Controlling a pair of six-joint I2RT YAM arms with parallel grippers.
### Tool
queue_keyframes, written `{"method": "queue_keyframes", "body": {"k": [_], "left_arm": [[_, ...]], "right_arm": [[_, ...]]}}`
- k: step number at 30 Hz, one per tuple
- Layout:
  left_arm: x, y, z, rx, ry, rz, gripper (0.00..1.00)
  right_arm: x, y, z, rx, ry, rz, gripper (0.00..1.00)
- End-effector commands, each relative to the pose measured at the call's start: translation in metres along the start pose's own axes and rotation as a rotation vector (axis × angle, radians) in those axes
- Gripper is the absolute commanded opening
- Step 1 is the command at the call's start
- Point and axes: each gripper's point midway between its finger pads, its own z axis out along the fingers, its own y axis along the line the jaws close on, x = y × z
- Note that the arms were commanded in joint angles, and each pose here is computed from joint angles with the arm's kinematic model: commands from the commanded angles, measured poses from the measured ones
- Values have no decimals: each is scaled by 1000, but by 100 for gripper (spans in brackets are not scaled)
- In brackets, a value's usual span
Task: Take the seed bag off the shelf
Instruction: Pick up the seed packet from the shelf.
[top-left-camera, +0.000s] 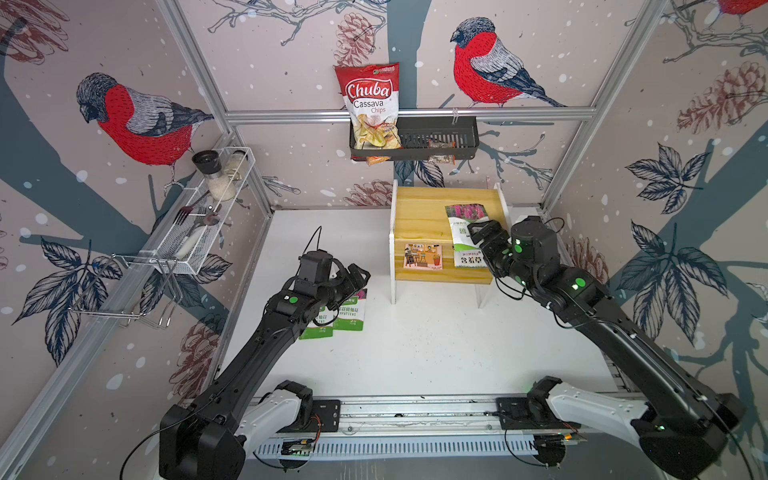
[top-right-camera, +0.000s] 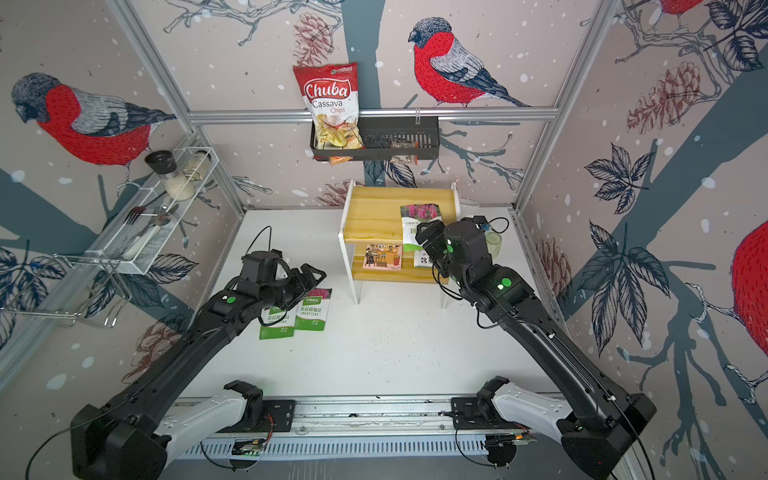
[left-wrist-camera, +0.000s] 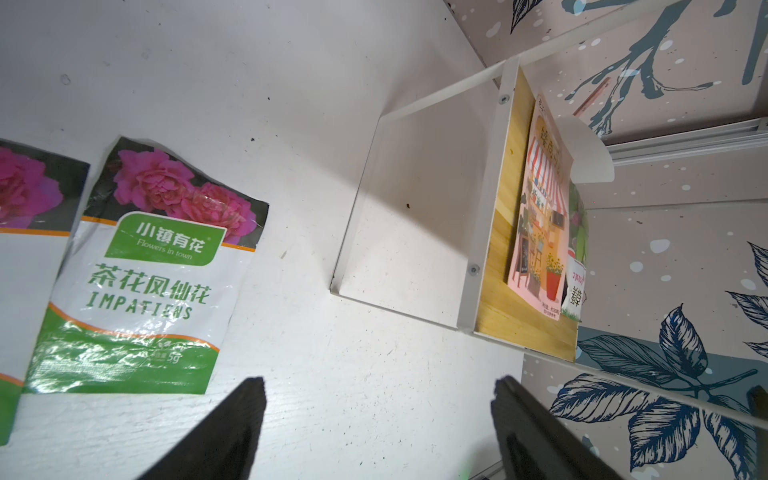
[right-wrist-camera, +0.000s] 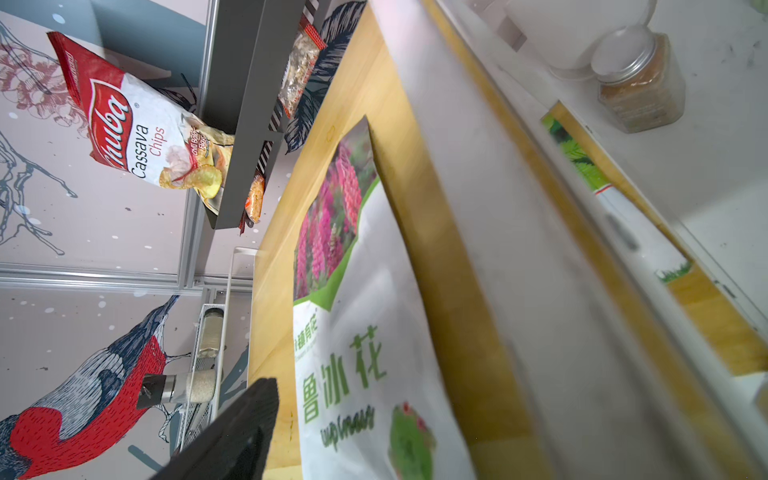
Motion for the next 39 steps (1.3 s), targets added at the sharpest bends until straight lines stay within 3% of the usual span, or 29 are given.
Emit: {"method": "queue_keyframes", "body": {"k": [1, 8, 25, 39], "left_arm": [[-1, -2, 0, 19, -4, 12, 89], [1, 1, 0, 22, -2, 3, 89], [0, 1, 0, 27, -3, 0, 89], [-1, 0, 4, 29, 4, 1, 89]], "right_arm": [[6, 13, 3, -53, 21, 1, 88], [14, 6, 5, -33, 40, 11, 85], [20, 13, 0, -53, 69, 21, 63], [18, 29, -12, -124, 89, 43, 61]]}}
